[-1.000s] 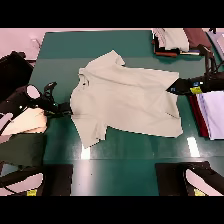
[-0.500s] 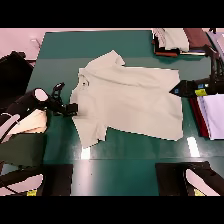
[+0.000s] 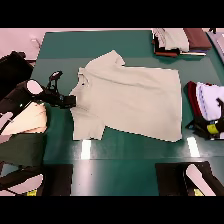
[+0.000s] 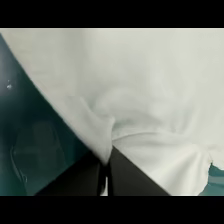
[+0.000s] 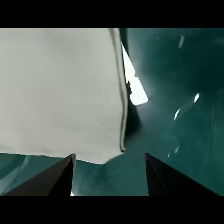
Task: Fold the shirts.
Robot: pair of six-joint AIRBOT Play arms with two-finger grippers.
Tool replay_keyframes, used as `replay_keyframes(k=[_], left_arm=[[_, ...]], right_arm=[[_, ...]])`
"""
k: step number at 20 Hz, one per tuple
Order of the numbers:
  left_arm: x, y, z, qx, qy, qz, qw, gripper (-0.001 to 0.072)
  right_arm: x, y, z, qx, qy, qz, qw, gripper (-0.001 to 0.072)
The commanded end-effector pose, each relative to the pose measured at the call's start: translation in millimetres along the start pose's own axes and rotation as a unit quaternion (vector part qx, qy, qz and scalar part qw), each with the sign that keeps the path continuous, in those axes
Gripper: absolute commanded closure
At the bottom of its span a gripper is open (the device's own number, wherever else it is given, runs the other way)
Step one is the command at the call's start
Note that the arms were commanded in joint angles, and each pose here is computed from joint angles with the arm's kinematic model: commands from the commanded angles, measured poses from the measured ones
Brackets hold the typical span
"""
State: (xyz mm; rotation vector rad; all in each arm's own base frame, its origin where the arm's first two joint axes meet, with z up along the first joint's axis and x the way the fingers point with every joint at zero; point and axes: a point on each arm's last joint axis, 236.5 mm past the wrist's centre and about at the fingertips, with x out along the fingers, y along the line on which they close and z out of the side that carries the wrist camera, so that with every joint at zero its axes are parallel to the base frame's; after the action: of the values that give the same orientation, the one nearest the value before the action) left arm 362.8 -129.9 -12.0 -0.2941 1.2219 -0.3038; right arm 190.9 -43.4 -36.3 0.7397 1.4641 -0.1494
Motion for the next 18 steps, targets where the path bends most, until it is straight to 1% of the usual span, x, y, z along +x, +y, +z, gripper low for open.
replay_keyframes(k=[1, 2, 3, 4, 6, 8, 9, 10, 11, 12, 13, 14, 16, 18], left_arm=[[-2.4, -2.3, 2.2, 0.004, -0.004, -0.002, 1.000, 0.0678], [-2.4, -2.3, 2.3, 0.004, -0.004, -0.002, 1.000, 0.0678], [-2.5, -2.2, 2.8, 0.003, -0.005, -0.002, 1.000, 0.0678], [-2.4, -2.4, 3.7, 0.003, -0.007, -0.002, 1.000, 0.0678], [-2.5, -2.3, 3.7, 0.003, -0.007, -0.003, 1.000, 0.0678], [-2.5, -2.6, 2.8, 0.003, -0.005, -0.003, 1.000, 0.0678], [-2.6, -2.4, 2.0, 0.003, -0.003, -0.003, 1.000, 0.0678], [-2.6, -2.2, 2.0, 0.004, -0.003, -0.002, 1.000, 0.0678], [-5.0, -3.3, 3.3, 0.005, -0.007, -0.003, 1.000, 0.0678], [-11.4, -6.1, 6.7, 0.009, -0.016, -0.004, 1.000, 0.0678], [-21.9, -10.6, 12.8, 0.016, -0.030, -0.006, 0.999, 0.0678], [-40.6, -19.2, 23.7, 0.027, -0.055, -0.010, 0.998, 0.0678], [-97.9, -41.4, 54.7, 0.062, -0.133, -0.013, 0.989, 0.0678], [-186.9, -75.7, 87.7, 0.103, -0.246, -0.023, 0.963, 0.0677]], right_arm=[[32.5, -24.4, -34.1, 0.051, 0.043, 0.004, 0.998, 0.0213], [40.5, -19.7, -37.5, 0.047, 0.047, 0.011, 0.998, 0.0213], [47.1, -11.1, -37.6, 0.042, 0.045, 0.023, 0.998, 0.0230], [52.0, -1.6, -35.1, 0.031, 0.039, 0.033, 0.998, 0.0276], [61.0, 19.5, -29.1, 0.006, 0.034, 0.050, 0.998, 0.0281], [76.3, 30.2, -35.6, -0.007, 0.063, 0.047, 0.997, 0.0284], [83.2, 33.6, -40.3, -0.021, 0.082, 0.042, 0.996, 0.0365], [87.4, 39.6, -42.2, -0.042, 0.096, 0.038, 0.994, 0.0547], [86.9, 48.9, -39.8, -0.073, 0.100, 0.036, 0.992, 0.0646], [82.4, 61.0, -33.5, -0.101, 0.093, 0.036, 0.990, 0.0656], [71.6, 78.0, -22.2, -0.133, 0.072, 0.039, 0.988, 0.0693], [55.5, 97.4, -9.2, -0.165, 0.041, 0.045, 0.984, 0.0693], [-1.9, 145.7, 20.3, -0.232, -0.056, 0.067, 0.969, 0.0693], [-90.1, 195.0, 44.0, -0.287, -0.183, 0.092, 0.936, 0.0693]])
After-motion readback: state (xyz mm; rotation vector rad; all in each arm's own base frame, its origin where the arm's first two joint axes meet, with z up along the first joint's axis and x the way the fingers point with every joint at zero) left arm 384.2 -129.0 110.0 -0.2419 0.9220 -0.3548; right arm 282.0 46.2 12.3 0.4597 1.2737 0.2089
